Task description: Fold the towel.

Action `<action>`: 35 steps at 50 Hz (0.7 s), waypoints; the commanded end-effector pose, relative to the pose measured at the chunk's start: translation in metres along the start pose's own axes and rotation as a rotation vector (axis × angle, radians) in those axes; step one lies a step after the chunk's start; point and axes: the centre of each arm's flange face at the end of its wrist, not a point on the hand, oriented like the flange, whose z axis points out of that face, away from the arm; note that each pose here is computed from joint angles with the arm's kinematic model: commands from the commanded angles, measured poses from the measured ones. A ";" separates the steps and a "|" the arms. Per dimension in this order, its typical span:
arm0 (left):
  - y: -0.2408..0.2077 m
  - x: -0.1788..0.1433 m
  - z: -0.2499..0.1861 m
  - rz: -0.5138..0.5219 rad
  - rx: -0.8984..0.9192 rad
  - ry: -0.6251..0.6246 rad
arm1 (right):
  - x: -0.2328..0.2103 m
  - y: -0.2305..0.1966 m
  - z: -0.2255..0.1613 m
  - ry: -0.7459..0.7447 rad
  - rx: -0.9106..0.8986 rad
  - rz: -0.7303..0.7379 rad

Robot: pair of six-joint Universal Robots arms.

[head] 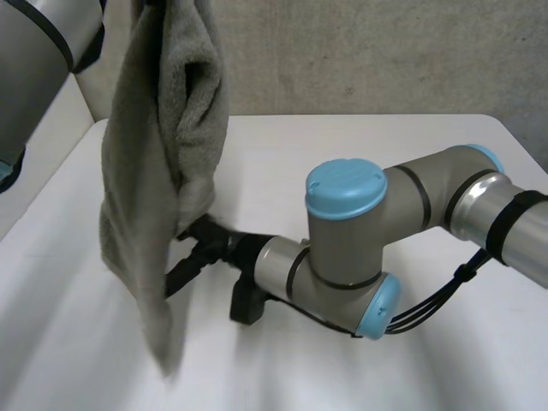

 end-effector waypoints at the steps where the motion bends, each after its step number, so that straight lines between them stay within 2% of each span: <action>1: 0.016 0.006 -0.001 -0.001 -0.047 0.020 | -0.005 0.011 0.001 -0.032 -0.035 0.018; 9: 0.017 0.007 -0.003 0.000 -0.056 0.023 | 0.008 -0.001 -0.006 0.015 0.001 0.028; 11: 0.017 0.008 -0.003 -0.001 -0.059 0.024 | 0.021 -0.048 -0.027 0.085 0.147 0.004; 12: 0.017 0.008 -0.003 -0.001 -0.059 0.024 | 0.021 -0.048 -0.027 0.086 0.148 0.003; 14: 0.022 0.009 -0.005 -0.003 -0.074 0.028 | 0.027 -0.099 -0.059 0.192 0.352 -0.113; 17: 0.026 0.010 -0.007 -0.004 -0.090 0.033 | 0.028 -0.116 -0.074 0.248 0.425 -0.197; 19: 0.039 0.014 -0.011 -0.008 -0.131 0.046 | 0.026 -0.140 -0.103 0.355 0.535 -0.351; 20: 0.039 0.014 -0.011 -0.008 -0.131 0.046 | 0.026 -0.140 -0.103 0.355 0.536 -0.351; 22: 0.056 0.021 -0.017 -0.015 -0.186 0.069 | 0.018 -0.145 -0.118 0.397 0.571 -0.474; 25: 0.065 0.025 -0.020 -0.020 -0.213 0.080 | 0.009 -0.147 -0.124 0.396 0.588 -0.528; 27: 0.086 0.033 -0.026 -0.027 -0.268 0.099 | -0.014 -0.153 -0.137 0.382 0.622 -0.619; 33: 0.126 0.057 -0.039 -0.036 -0.355 0.151 | -0.030 -0.153 -0.146 0.384 0.622 -0.684; 35: 0.149 0.072 -0.046 -0.039 -0.387 0.180 | -0.018 -0.149 -0.152 0.444 0.540 -0.712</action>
